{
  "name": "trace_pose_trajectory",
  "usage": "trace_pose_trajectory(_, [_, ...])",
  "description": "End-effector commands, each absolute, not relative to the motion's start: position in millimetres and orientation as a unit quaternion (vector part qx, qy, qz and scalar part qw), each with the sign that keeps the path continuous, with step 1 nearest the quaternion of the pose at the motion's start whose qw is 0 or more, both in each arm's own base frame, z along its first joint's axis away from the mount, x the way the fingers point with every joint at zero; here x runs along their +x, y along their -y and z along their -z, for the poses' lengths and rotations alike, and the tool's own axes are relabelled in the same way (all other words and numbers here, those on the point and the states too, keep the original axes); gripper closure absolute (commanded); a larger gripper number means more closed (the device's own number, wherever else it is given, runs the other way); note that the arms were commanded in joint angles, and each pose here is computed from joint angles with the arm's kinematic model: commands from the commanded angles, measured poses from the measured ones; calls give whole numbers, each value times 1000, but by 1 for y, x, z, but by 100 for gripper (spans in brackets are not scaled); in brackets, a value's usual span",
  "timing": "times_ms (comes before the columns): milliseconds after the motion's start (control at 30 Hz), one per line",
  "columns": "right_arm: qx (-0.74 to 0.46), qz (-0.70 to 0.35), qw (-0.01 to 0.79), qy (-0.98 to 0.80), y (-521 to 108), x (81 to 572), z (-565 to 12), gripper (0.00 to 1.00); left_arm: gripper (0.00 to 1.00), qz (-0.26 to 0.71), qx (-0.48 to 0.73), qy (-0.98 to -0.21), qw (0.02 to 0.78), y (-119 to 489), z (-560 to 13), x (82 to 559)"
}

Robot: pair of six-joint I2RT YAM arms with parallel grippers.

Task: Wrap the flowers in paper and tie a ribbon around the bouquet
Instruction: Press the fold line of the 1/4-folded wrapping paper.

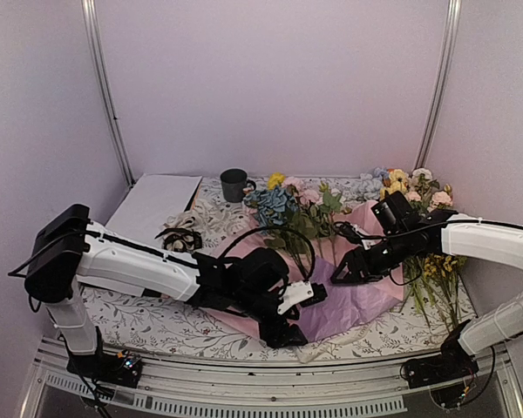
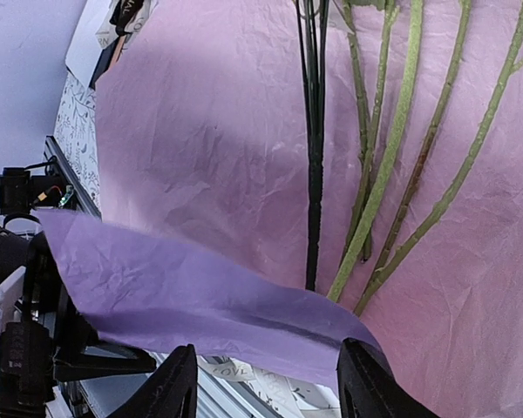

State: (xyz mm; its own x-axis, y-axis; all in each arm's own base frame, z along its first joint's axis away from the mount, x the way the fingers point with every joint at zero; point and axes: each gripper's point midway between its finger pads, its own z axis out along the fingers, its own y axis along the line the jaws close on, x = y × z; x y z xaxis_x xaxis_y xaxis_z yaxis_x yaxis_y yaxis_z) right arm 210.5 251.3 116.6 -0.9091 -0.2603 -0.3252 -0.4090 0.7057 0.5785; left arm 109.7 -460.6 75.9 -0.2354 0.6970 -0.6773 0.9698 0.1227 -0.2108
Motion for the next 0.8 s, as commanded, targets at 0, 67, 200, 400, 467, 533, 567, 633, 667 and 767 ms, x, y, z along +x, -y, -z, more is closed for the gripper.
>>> trace_pose_trajectory(0, [-169,-347,117,-915,-252,213,-110,44,42,327,528,-742,252,470,-90,137])
trace_pose_trajectory(67, [-169,-348,118,-914,-252,214,-110,43,56,336,517,-752,234,470,-85,137])
trace_pose_trajectory(200, [-178,-358,129,-908,-256,217,-119,44,98,330,488,-785,189,462,-61,147])
trace_pose_trajectory(400, [-189,-366,110,-905,-259,211,-110,43,100,283,417,-852,142,423,-26,187])
trace_pose_trajectory(467, [-184,-365,102,-907,-258,209,-101,44,100,266,410,-861,140,411,-22,197])
trace_pose_trajectory(533, [-177,-358,95,-912,-257,210,-89,44,100,253,423,-858,146,409,-21,200])
trace_pose_trajectory(567, [-169,-343,93,-920,-253,213,-80,44,100,243,428,-858,148,406,-20,202])
trace_pose_trajectory(633, [-158,-321,92,-929,-248,216,-70,45,100,213,435,-863,147,397,-14,210])
trace_pose_trajectory(667, [-154,-320,88,-930,-248,216,-67,45,100,198,434,-866,148,391,-12,215])
trace_pose_trajectory(767, [-161,-352,81,-919,-258,214,-71,45,100,172,428,-876,142,374,-5,224])
